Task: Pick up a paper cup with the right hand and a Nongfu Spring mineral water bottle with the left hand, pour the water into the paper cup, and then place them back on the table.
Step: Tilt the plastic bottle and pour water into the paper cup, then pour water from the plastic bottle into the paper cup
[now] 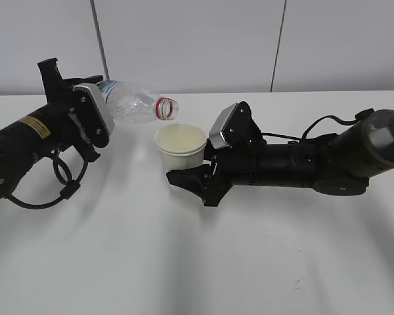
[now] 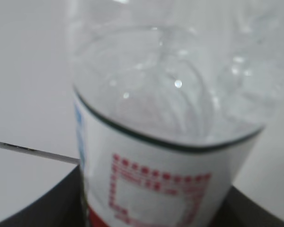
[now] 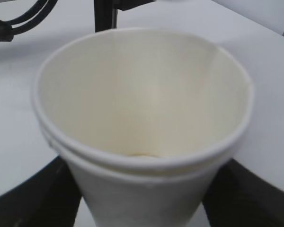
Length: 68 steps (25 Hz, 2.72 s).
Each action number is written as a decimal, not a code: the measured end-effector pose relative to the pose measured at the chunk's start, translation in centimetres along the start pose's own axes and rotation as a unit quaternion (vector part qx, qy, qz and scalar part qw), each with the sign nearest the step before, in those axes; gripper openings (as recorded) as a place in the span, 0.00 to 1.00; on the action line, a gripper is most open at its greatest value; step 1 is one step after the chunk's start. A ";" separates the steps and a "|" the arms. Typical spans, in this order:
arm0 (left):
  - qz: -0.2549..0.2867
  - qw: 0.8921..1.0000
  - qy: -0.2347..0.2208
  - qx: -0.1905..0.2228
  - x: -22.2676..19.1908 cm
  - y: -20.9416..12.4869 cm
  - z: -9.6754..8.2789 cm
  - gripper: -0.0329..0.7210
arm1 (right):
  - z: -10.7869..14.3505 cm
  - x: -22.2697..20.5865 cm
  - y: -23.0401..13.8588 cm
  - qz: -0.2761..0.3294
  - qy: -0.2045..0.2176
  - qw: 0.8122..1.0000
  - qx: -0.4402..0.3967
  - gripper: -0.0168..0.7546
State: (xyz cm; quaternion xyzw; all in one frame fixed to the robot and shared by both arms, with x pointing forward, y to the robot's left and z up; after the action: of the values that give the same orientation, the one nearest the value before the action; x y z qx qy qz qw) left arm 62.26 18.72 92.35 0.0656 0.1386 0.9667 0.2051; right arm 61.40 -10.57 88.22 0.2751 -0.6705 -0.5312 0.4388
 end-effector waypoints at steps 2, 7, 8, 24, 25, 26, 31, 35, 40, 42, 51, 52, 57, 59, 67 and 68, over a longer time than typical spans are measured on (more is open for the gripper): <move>0.002 1.000 0.001 -0.008 0.0 0.0 0.0 0.54 | 0.0 0.0 0.0 0.000 0.000 1.000 0.000 0.70; 0.010 1.000 0.004 -0.025 0.0 -0.2 0.1 0.54 | -0.1 0.0 0.1 -0.001 0.000 1.000 0.001 0.70; 0.010 0.999 0.004 -0.030 0.0 -0.2 0.1 0.54 | -0.1 -0.1 0.2 -0.003 -0.001 1.000 0.002 0.70; 0.004 0.997 0.022 -0.080 0.0 -0.1 0.5 0.54 | -0.6 -0.2 0.1 0.012 -0.012 1.000 0.006 0.70; 0.005 0.996 0.022 -0.083 0.0 -0.1 0.5 0.54 | -0.6 -0.2 0.1 0.012 -0.012 1.000 0.006 0.70; 0.005 0.996 0.022 -0.085 0.0 -0.1 0.5 0.54 | -0.6 -0.2 0.1 0.012 -0.012 1.000 0.006 0.70; 0.004 0.996 0.023 -0.090 0.0 0.0 0.5 0.54 | -0.5 -0.2 0.1 0.014 -0.008 1.000 0.009 0.70; 0.004 0.994 0.025 -0.103 0.0 0.0 0.6 0.54 | -0.4 -0.2 0.0 0.016 -0.005 1.000 0.012 0.70; 0.003 0.993 0.031 -0.114 0.0 0.0 0.7 0.54 | -0.4 -0.2 -0.1 0.021 -0.006 1.000 0.013 0.70; 0.003 0.993 0.034 -0.116 0.0 0.0 0.8 0.54 | -0.5 -0.2 -0.2 0.027 -0.009 1.000 0.013 0.70; 0.004 0.991 0.038 -0.129 0.0 0.0 0.9 0.54 | -0.2 -0.1 -0.6 0.041 0.006 0.999 0.029 0.70; 0.005 0.991 0.038 -0.131 0.0 0.0 0.9 0.54 | -0.2 -0.1 -0.6 0.042 0.007 0.999 0.030 0.70; 0.005 0.990 0.039 -0.135 0.0 0.0 0.9 0.54 | -0.2 -0.1 -0.6 0.043 0.008 0.999 0.031 0.70; 0.005 0.990 0.040 -0.136 0.0 0.0 0.9 0.54 | -0.1 -0.1 -0.6 0.043 0.008 0.999 0.031 0.70; 0.005 0.990 0.041 -0.138 0.0 0.0 0.9 0.53 | -0.2 -0.1 -0.7 0.046 0.007 0.998 0.032 0.70; 0.005 0.990 0.041 -0.138 0.0 0.0 0.9 0.53 | -0.2 -0.1 -0.7 0.047 0.007 0.998 0.032 0.70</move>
State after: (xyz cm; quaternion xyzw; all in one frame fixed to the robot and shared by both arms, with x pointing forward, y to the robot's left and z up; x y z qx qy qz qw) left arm 62.42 18.94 93.26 -0.0025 0.0119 0.9794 0.2015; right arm 61.54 -10.74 87.54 0.2613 -0.6960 -0.4863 0.4591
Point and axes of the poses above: a point on each arm's last joint axis where the gripper is mounted, x pointing back along that axis away from the gripper, z along the wrist's bending axis when the last joint is at zero, y = z × x, the point moved 2 cm from there along -x, pointing out along that axis toward the gripper, and after that the axes turned 1 degree about -x, right-handed, at the moved point
